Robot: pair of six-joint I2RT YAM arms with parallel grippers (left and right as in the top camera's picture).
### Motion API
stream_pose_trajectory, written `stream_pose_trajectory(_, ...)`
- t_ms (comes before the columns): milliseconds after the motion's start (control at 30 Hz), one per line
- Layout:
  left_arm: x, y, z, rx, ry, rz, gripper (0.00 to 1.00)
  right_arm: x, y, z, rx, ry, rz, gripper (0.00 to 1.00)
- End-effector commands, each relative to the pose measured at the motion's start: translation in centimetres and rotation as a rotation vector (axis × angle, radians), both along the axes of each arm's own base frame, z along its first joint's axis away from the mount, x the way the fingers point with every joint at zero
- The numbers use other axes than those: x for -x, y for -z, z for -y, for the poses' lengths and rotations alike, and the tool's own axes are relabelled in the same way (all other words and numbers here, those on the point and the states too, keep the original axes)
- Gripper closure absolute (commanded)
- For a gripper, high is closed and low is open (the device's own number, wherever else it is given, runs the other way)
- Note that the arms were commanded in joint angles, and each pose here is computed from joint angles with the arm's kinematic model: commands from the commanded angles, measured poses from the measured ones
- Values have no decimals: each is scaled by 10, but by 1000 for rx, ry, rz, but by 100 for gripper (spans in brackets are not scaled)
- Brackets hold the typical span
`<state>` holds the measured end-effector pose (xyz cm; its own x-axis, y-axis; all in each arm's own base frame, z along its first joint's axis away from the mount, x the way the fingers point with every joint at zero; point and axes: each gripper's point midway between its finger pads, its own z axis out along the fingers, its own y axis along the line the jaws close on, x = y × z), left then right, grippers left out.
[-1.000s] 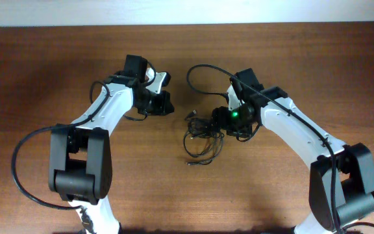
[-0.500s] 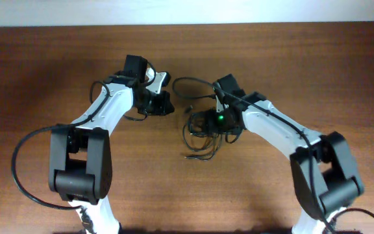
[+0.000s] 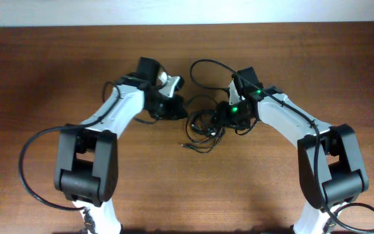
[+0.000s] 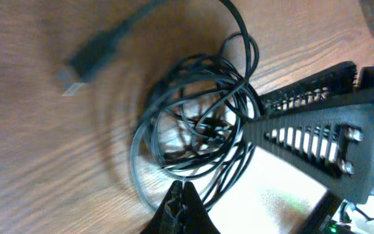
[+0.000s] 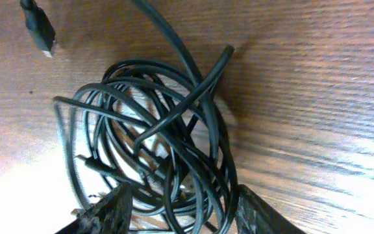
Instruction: Untangle cables
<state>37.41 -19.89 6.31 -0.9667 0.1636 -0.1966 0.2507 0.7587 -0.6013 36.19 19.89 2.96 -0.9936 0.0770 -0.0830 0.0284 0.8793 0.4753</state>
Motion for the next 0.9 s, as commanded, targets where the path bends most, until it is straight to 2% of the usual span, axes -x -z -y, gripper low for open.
stream_pose_trajectory(0, 1, 0, 12, -136, -72, 15, 99, 6, 1, -6, -22, -21, -11, 49)
stream_pose_trajectory(67, 1, -1, 24, -130, -76, 24, 100, 1, 1, -5, -15, -18, 11, 49)
stream_pose_trajectory(133, -3, 3, 27, -188, -145, 32, 99, 1, 1, -5, -15, -18, 11, 49)
stream_pose_trajectory(200, -4, 8, 31, -214, -168, 33, 96, 2, 3, -5, -15, -19, 10, 49)
stream_pose_trajectory(233, -3, 12, 35, -214, -160, 36, 91, 2, 3, -5, -14, -19, 9, 49)
stream_pose_trajectory(400, -20, 32, 46, -199, -215, 47, 84, -4, 3, 2, -17, 1, 19, 50)
stream_pose_trajectory(567, -18, 59, 45, -229, -229, 3, 91, -9, 1, 0, -24, 1, 43, 50)
stream_pose_trajectory(700, -14, 82, 40, -270, -231, -31, 88, -8, 9, 1, -14, -19, 40, 49)
stream_pose_trajectory(767, -13, 84, 40, -270, -229, -36, 100, -6, 16, 1, -8, -21, 23, 49)
stream_pose_trajectory(867, -10, 72, 47, -213, -212, -57, 100, -2, 26, 3, 4, -22, -4, 49)
